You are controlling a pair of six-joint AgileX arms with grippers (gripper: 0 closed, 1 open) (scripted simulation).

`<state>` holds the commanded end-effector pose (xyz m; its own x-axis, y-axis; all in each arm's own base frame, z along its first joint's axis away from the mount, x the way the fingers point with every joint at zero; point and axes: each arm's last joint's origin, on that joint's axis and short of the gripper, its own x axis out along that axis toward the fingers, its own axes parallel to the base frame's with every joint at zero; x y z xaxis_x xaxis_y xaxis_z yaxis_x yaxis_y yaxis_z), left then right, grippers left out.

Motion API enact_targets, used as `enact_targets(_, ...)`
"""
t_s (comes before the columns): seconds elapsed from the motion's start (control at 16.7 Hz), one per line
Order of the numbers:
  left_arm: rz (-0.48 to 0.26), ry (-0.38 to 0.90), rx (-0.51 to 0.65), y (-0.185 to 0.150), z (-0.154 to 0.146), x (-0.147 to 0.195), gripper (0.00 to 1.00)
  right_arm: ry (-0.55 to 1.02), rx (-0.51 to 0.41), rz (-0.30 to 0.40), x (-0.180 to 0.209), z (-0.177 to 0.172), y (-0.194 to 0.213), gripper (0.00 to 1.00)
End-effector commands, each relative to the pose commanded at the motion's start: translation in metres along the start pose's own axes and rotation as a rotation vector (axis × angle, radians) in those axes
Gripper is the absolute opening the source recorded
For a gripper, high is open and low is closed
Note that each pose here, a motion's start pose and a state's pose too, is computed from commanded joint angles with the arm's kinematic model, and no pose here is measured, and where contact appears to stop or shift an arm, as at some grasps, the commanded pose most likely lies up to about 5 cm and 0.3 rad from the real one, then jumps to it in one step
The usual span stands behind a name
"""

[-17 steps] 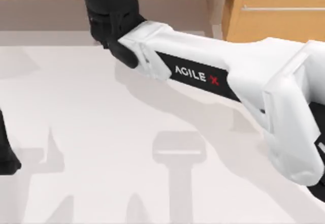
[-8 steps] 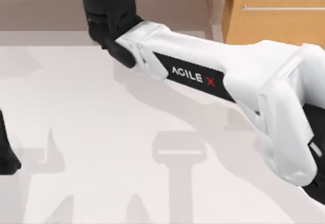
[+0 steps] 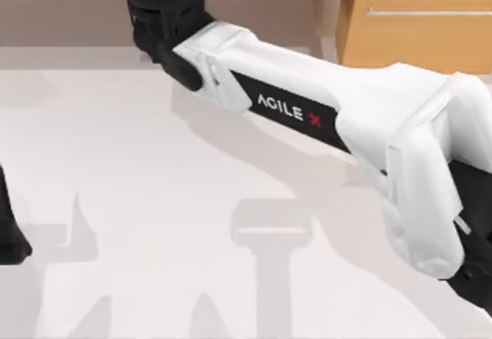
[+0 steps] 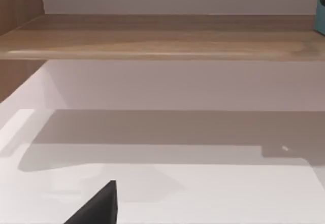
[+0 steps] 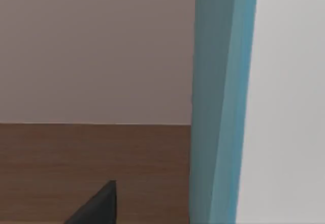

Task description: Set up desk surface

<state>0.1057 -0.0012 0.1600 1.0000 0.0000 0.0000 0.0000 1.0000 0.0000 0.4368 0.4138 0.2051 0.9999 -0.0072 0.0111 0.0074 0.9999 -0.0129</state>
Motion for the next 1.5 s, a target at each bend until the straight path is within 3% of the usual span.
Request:
enact_targets(0.06, 0.000, 0.000, 0.000, 0.0000, 0.0000, 0.0000, 1.00, 0.000, 0.000, 0.000, 0.0000, 0.0000, 0.0000, 1.00)
enact_targets(0.84, 0.000, 0.000, 0.000, 0.0000, 0.0000, 0.0000, 1.00, 0.000, 0.000, 0.000, 0.0000, 0.0000, 0.0000, 0.02)
enact_targets(1.5, 0.000, 0.000, 0.000, 0.0000, 0.0000, 0.0000, 1.00, -0.008, 0.012, 0.007, -0.0051, 0.0060, 0.0020, 0.00)
